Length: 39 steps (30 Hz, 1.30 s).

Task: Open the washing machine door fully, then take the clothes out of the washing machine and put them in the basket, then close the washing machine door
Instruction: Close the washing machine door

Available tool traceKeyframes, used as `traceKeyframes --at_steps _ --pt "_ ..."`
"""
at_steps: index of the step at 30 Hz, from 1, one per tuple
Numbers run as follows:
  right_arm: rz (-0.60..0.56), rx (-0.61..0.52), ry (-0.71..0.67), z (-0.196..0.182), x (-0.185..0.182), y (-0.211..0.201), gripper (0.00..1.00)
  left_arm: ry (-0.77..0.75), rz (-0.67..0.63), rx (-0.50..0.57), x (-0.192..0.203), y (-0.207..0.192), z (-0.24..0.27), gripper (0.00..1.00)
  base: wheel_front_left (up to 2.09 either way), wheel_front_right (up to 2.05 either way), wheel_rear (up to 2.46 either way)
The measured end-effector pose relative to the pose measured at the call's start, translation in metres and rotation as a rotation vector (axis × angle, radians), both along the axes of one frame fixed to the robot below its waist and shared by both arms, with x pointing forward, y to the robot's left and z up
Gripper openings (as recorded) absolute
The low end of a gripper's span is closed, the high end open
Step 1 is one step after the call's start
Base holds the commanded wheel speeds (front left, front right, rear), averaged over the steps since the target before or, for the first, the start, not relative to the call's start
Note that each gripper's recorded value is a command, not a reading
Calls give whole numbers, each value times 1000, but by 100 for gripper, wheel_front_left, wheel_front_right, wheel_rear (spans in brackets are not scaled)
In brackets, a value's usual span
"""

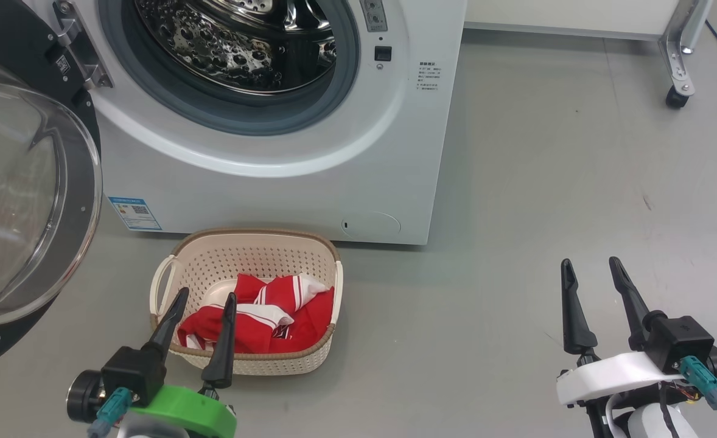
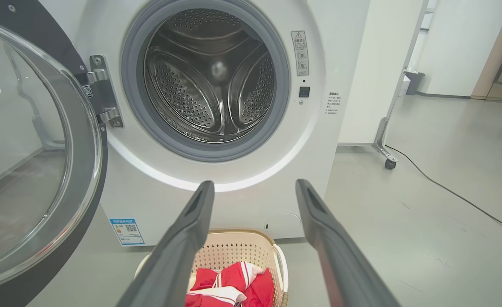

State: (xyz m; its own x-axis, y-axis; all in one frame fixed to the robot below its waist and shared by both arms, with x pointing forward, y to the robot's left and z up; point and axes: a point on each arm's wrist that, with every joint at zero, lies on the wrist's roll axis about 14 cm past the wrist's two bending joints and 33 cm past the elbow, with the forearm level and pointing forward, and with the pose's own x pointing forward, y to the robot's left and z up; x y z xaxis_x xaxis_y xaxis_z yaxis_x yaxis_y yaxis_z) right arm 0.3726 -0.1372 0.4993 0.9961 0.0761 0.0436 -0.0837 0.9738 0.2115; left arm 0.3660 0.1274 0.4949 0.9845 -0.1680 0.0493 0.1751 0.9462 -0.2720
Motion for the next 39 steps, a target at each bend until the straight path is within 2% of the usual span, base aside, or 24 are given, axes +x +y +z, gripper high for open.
traceKeyframes --at_steps 14,39 --pt "-2 2 10 -3 1 0 100 5 0 2 1 0 -2 100 -25 41 -16" --pt "-2 5 12 -4 1 1 100 5 3 16 1 1 -2 100 -1 1 0"
